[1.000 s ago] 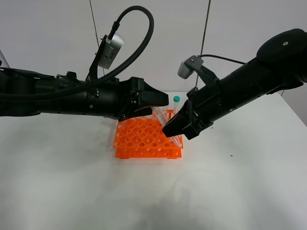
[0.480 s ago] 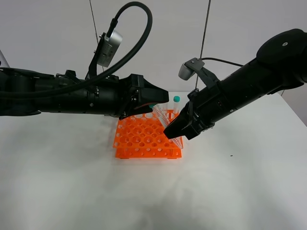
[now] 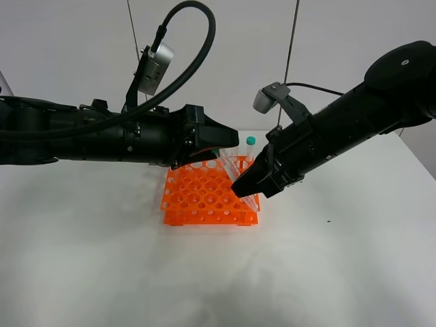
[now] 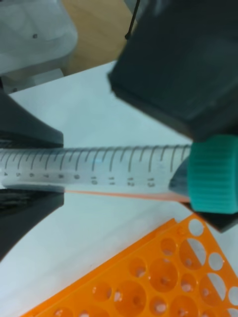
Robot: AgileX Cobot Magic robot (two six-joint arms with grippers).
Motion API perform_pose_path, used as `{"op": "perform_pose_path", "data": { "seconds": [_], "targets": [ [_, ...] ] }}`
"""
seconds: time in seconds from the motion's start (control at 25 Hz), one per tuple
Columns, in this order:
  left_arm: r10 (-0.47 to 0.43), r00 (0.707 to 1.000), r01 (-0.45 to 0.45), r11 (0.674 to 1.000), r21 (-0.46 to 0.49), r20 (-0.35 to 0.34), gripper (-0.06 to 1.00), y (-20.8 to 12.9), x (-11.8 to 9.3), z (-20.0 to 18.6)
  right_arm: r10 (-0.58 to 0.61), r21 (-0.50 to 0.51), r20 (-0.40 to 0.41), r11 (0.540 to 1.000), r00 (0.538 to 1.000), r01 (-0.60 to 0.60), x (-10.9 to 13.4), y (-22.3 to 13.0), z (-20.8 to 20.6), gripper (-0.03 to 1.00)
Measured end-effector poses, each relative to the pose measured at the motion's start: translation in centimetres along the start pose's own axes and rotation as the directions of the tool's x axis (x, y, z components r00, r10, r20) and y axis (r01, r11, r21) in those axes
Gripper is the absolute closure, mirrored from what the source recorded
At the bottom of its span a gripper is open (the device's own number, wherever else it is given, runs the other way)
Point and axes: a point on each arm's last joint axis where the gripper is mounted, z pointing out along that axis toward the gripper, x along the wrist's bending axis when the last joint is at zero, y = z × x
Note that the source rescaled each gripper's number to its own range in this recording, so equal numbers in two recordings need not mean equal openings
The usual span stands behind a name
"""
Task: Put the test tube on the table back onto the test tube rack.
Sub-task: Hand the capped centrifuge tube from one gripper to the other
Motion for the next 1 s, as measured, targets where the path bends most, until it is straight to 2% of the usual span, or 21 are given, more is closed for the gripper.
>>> {"op": "perform_pose_path", "data": {
  "seconds": [0.16,0.24,0.32,0.52,1.0],
  "targets": [
    [0.000,1.000,0.000,1.000,0.000,0.001,0.35,0.00,-0.01,0.00,0.004,-0.003,-0.007,1.000,1.000,-0.004,0.06,0.02,0.00,0.97],
    [0.000,1.000,0.000,1.000,0.000,0.001,0.41,0.00,-0.01,0.00,0.004,-0.002,-0.009,1.000,1.000,-0.004,0.08,0.02,0.00,0.97],
    [0.001,1.000,-0.001,1.000,-0.001,-0.004,0.53,0.01,0.03,0.00,0.004,-0.003,-0.009,1.000,1.000,-0.004,0.08,0.02,0.00,0.97],
    [-0.001,1.000,0.001,1.000,-0.005,-0.018,0.92,0.04,0.21,0.04,0.006,-0.005,-0.013,1.000,1.000,-0.006,0.12,0.05,0.00,0.97],
    [0.000,1.000,0.000,1.000,-0.005,-0.019,0.94,0.03,0.24,0.06,0.007,-0.006,-0.014,1.000,1.000,-0.007,0.12,0.05,0.00,0.97]
  ]
}}
